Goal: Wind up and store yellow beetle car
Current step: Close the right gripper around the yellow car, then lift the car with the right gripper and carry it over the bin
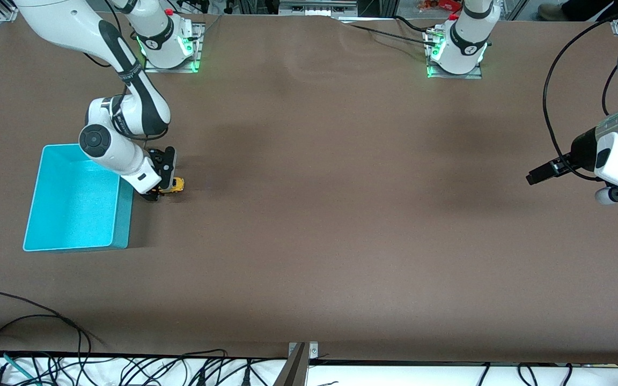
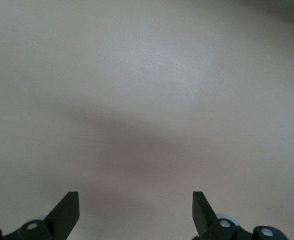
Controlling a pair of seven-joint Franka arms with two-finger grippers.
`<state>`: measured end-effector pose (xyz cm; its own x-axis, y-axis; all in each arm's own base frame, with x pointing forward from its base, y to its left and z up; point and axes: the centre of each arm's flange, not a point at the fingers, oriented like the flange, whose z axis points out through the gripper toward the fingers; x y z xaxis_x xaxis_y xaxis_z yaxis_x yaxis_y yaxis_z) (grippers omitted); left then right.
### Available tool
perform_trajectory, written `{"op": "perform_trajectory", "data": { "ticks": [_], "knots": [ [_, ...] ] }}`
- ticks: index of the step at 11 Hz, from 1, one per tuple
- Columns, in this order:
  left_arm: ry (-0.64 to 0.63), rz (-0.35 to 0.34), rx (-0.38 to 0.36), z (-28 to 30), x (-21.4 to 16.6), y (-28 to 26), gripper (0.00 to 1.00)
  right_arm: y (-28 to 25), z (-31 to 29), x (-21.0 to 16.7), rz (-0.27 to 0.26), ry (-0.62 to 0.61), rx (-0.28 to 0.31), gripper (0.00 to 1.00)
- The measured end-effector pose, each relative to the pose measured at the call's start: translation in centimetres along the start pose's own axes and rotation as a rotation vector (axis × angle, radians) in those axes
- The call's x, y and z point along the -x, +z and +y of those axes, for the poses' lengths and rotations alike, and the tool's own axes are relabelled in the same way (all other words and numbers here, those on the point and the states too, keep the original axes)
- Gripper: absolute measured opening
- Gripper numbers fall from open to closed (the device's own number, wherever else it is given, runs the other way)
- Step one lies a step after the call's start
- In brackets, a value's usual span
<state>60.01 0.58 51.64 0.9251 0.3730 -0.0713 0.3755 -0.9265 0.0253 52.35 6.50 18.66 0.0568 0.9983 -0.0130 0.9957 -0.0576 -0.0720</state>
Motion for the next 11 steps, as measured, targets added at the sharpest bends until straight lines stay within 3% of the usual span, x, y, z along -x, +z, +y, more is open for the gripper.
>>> {"op": "perform_trajectory", "data": {
  "ticks": [3, 6, 11],
  "knots": [
    [0.001, 0.000, 0.000, 0.0, 0.0, 0.0, 1.00, 0.1, 0.1, 0.1, 0.002, -0.009, 0.008, 0.85],
    [0.022, 0.000, 0.000, 0.1, 0.0, 0.0, 1.00, -0.2, 0.3, -0.1, 0.005, -0.014, 0.017, 0.45],
    [0.131, 0.015, 0.005, 0.3, -0.1, -0.4, 1.00, -4.8, 0.6, -2.2, 0.021, -0.052, 0.073, 0.45]
  ]
}}
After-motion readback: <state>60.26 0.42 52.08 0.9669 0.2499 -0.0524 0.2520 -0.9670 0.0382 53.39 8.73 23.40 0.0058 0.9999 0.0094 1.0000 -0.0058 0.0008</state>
